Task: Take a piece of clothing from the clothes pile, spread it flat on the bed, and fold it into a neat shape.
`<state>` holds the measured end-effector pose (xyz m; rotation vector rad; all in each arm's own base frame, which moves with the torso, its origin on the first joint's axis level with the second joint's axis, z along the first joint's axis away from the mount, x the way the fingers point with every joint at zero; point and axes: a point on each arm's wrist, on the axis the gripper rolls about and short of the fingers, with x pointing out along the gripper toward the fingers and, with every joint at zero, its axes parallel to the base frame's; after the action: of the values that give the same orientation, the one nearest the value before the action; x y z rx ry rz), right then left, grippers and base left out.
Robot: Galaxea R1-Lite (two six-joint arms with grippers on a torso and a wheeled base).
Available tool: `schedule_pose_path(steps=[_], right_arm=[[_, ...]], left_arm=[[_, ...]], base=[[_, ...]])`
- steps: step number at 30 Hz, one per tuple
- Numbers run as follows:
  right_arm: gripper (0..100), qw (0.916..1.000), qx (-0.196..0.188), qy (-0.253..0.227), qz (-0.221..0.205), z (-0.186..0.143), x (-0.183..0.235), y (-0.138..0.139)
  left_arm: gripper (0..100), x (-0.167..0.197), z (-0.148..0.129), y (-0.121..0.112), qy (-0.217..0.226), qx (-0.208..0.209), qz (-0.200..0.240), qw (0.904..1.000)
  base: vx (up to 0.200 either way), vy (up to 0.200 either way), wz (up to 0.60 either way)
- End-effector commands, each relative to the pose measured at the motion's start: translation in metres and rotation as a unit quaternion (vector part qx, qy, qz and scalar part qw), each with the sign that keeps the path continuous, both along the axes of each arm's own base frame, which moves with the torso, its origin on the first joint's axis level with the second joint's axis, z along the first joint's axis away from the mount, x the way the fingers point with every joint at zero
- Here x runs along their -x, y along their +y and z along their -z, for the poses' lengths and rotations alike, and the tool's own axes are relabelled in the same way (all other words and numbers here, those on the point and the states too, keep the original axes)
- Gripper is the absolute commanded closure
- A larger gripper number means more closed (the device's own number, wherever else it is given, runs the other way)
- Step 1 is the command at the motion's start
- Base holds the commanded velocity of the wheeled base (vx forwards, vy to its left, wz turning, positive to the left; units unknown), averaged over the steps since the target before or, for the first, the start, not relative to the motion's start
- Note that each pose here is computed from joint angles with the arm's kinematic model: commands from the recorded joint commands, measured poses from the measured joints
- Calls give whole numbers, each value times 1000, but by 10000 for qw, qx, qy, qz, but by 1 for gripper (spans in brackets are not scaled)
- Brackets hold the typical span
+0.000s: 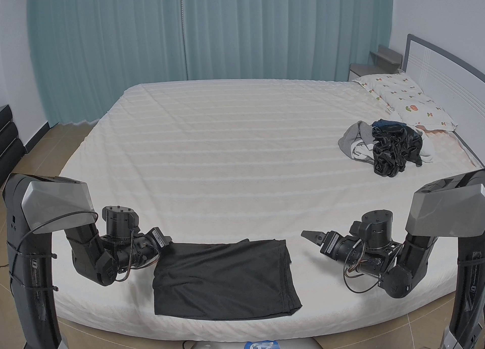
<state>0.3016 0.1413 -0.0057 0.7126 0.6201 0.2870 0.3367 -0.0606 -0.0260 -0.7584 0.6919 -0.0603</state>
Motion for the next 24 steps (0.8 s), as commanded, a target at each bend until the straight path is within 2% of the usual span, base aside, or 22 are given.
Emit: schedule_pose_path(steps=[1,6,13,21,22,24], right_arm=[[0,9998,-28,-26,-176,4,-15,18],[0,9991,25,-103,-415,10,-30,43],[0,9986,34,-92,-517,7,-52,64],[0,9982,83,3,-587,27,-59,74],[100,9982,93,23,-587,31,-60,75],[100,9982,97,30,-587,32,-60,75]], left_arm=[[100,-2,-5,2,-60,56,-280,9996],[100,-1,-4,7,-27,43,-428,9991],[100,-3,-5,11,-20,160,-595,9981],[100,-2,-4,11,4,162,-600,9981],[100,-2,-4,11,4,162,-600,9981],[100,-2,-4,11,11,160,-608,9980]], base=[[0,0,0],[0,0,0],[0,0,0],[0,0,0],[0,0,0],[0,0,0]])
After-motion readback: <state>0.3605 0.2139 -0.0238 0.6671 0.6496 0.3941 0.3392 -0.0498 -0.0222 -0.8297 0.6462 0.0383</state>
